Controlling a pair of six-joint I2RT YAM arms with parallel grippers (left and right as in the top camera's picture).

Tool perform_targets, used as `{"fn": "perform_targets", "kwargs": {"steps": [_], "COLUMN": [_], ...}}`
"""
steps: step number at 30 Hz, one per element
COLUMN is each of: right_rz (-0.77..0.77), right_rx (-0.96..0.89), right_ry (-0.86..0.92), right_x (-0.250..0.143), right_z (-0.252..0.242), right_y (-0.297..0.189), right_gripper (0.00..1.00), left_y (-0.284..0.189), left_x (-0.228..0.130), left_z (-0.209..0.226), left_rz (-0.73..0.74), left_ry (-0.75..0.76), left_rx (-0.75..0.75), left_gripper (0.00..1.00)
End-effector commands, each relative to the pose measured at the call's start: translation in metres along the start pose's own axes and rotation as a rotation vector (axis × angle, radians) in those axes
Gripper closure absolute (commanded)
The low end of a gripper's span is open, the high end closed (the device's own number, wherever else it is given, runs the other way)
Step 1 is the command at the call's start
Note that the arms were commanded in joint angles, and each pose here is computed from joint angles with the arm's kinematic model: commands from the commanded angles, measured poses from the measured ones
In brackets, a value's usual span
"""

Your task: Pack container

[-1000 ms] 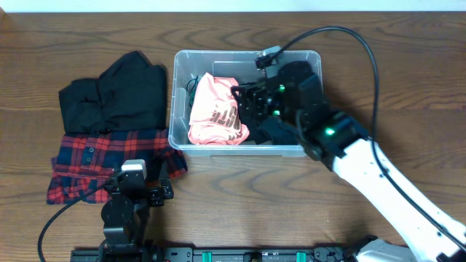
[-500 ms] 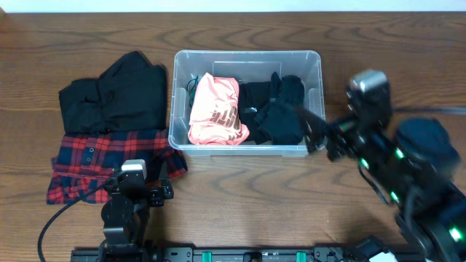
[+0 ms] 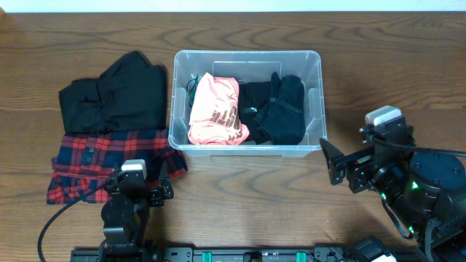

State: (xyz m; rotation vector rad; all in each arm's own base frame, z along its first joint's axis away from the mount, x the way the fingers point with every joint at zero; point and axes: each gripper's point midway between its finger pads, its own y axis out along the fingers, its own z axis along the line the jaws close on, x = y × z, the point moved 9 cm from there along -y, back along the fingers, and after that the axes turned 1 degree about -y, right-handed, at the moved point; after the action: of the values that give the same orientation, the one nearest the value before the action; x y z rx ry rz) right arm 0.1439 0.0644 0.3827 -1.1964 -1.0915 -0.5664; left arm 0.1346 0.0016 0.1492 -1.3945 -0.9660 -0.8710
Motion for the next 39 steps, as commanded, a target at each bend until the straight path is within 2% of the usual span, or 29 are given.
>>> {"fn": "perform_targets", "kwargs": {"steps": [1,6,12,21,28,39], "right_rz": [0.01,0.016,-0.002,-0.059,-0.043,-0.023], "right_rx": [-0.147,-0.254,-0.331,-0.361,-0.359,-0.358], "right_ry": [-0.029,0.075,0.161,0.197,0.211,0.239], "right_x": [-0.002,-0.018,-0.056,-0.122,-0.166,-0.209], "right_z": [-0.014,-0.034,-0.051,-0.051,-0.048,-0.048], "right_y": [0.0,0.001,0.003,0.015,0.031,0.055], "right_gripper": [0.01,0.01,0.01,0.01,0.01,0.01], "left_y": [0.003,0.003,0.003,0.003,0.003,0.003], "left_x": [-0.005,-0.005,-0.005,-0.005,-0.005,-0.005], "left_z": [0.0,0.0,0.0,0.0,0.0,0.0], "left_rz": [0.01,0.011,0.011,0.011,0.011,0.011], "left_ry": [0.012,0.012,0.012,0.012,0.012,0.012], "left_rx": [-0.007,-0.007,-0.007,-0.007,-0.007,-0.007], "left_gripper": [0.02,0.02,0.02,0.02,0.02,0.02]}}
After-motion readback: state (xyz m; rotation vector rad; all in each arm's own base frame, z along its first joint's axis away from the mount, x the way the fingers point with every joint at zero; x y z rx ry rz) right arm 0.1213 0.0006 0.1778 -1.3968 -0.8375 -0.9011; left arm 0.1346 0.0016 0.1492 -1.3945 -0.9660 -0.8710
